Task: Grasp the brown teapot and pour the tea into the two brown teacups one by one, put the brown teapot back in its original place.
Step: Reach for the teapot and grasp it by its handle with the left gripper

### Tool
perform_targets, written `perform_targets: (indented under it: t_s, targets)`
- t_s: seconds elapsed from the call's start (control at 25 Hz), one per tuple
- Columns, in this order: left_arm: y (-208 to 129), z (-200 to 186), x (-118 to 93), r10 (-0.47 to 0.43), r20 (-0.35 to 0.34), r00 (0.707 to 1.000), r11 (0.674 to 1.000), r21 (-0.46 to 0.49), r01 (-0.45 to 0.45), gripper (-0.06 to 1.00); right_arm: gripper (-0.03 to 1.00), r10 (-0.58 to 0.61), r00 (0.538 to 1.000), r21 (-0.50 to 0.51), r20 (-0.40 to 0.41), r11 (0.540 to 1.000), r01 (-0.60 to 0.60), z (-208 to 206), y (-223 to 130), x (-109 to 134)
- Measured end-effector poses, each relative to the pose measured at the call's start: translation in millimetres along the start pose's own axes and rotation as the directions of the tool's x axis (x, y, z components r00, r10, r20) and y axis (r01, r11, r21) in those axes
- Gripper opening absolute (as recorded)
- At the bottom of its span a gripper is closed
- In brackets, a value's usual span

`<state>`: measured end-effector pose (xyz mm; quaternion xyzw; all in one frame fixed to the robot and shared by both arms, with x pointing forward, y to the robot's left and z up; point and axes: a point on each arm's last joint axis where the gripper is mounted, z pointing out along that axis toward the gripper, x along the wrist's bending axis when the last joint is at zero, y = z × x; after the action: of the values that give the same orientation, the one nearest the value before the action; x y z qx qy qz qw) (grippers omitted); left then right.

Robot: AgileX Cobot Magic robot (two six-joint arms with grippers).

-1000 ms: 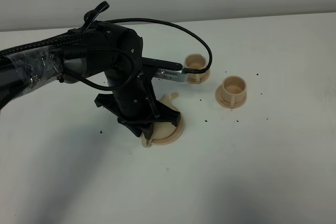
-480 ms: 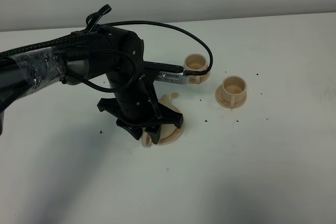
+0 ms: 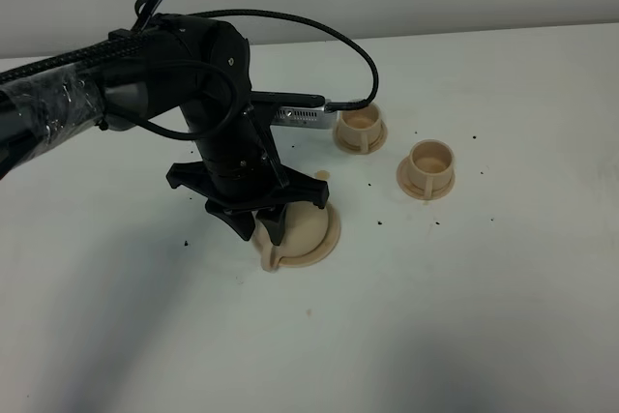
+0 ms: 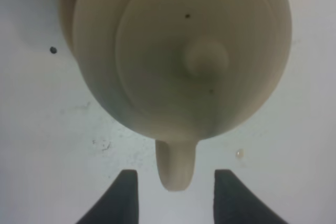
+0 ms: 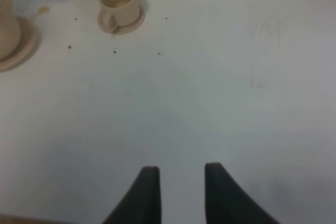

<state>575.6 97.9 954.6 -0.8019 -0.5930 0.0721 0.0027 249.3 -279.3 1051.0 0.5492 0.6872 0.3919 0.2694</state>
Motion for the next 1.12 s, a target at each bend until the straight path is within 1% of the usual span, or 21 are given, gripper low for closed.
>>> perform_targets:
  t_s: [0.2, 0.36, 0.56, 0.88, 1.12]
  targets:
    - [8, 4, 0, -0.003, -0.004, 1.0, 0.999, 0.049, 0.004, 0.38, 0.24, 0.0, 1.0, -0.001, 0.0, 1.0, 0.0, 0, 0, 0]
    - [15, 13, -3, 0.001, 0.017, 1.0, 0.997, 0.082, -0.003, 0.38, 0.24, 0.001, 1.0, -0.001, -0.001, 1.0, -0.001, 0, 0, 0]
    - [21, 14, -5, 0.004, 0.025, 1.0, 0.996, 0.085, -0.006, 0.38, 0.24, 0.001, 1.0, -0.001, -0.001, 1.0, -0.001, 0, 0, 0]
    - [20, 14, -5, 0.006, 0.024, 1.0, 0.996, 0.092, -0.008, 0.34, 0.24, 0.001, 1.0, -0.001, -0.001, 1.0, -0.001, 0, 0, 0]
    - [22, 20, -4, 0.005, 0.021, 1.0, 0.994, 0.108, -0.007, 0.33, 0.24, 0.001, 1.0, -0.001, -0.001, 1.0, -0.001, 0, 0, 0]
